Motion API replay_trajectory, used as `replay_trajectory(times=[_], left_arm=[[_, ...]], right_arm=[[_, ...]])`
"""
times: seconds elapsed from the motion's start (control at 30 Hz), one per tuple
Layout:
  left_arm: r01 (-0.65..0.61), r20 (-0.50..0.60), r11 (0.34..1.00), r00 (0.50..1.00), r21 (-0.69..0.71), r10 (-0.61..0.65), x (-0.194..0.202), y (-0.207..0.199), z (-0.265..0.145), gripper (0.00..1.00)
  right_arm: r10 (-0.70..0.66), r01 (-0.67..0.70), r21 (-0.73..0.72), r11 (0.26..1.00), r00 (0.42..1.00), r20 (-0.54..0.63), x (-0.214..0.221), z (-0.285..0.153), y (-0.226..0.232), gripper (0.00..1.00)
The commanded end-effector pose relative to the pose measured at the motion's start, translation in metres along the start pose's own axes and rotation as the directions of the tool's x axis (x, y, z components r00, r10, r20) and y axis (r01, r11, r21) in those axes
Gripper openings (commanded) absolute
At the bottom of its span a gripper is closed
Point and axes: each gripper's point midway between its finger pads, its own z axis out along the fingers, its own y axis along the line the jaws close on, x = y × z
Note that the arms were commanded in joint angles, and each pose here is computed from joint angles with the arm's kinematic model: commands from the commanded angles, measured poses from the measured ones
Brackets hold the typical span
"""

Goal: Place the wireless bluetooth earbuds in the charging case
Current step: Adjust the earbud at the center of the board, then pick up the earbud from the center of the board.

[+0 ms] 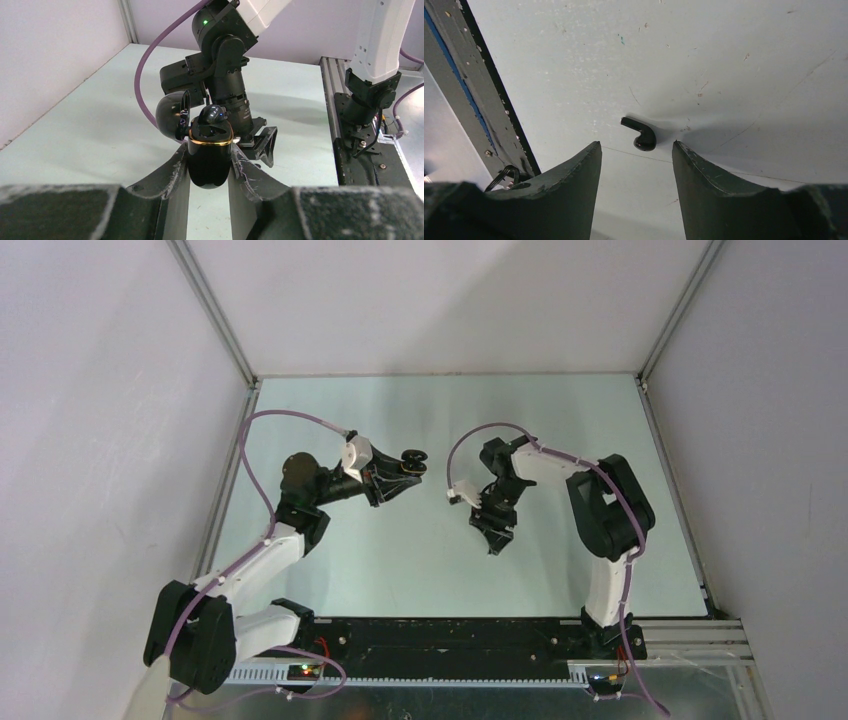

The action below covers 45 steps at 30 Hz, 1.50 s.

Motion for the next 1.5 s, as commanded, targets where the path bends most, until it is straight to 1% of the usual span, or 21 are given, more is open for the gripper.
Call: replay_trajectory(times=[0.0,0.33,0.43,0.53,0.8,1.03,1.47], left_arm=[[-0.041,0.033,0.999,0.999,0.009,0.04,-0.014,-0.003,-0.001,0.0],[-0.04,0.034,0.999,0.999,0.01,0.04,-0.014,-0.004,-0.002,0.0],[-0.043,0.036,0.999,0.998,0.01,0.043,-0.015,-0.004,-0.002,0.0],[-0.042,0.035,0.999,0.999,0.01,0.042,-0.015,-0.004,-0.002,0.0],[-0.046,0.036,0.999,0.998,0.009,0.045,-0.015,-0.004,-0.002,0.0],[-0.047,0.036,0.999,0.998,0.009,0.047,-0.015,-0.004,-0.002,0.0],[-0.049,0.037,0.999,0.998,0.009,0.049,-0.015,-0.004,-0.002,0.0]], right_arm=[[0.03,-0.03,-0.003,1.0,1.0,-0.005,-0.003,0.005,-0.005,0.58],[0.052,-0.051,0.022,0.998,0.998,-0.045,0.008,0.013,-0.013,0.53],[0.056,-0.054,0.036,0.998,0.997,-0.061,0.013,0.014,-0.012,0.48],[0.052,-0.048,0.06,0.997,0.996,-0.073,0.016,0.015,-0.013,0.46],[0.052,-0.042,0.098,0.994,0.994,-0.099,0.02,0.017,-0.01,0.46],[0.055,-0.043,0.132,0.99,0.995,-0.086,0.016,0.017,-0.014,0.44],[0.057,-0.047,0.125,0.991,0.996,-0.075,0.012,0.021,-0.013,0.38]])
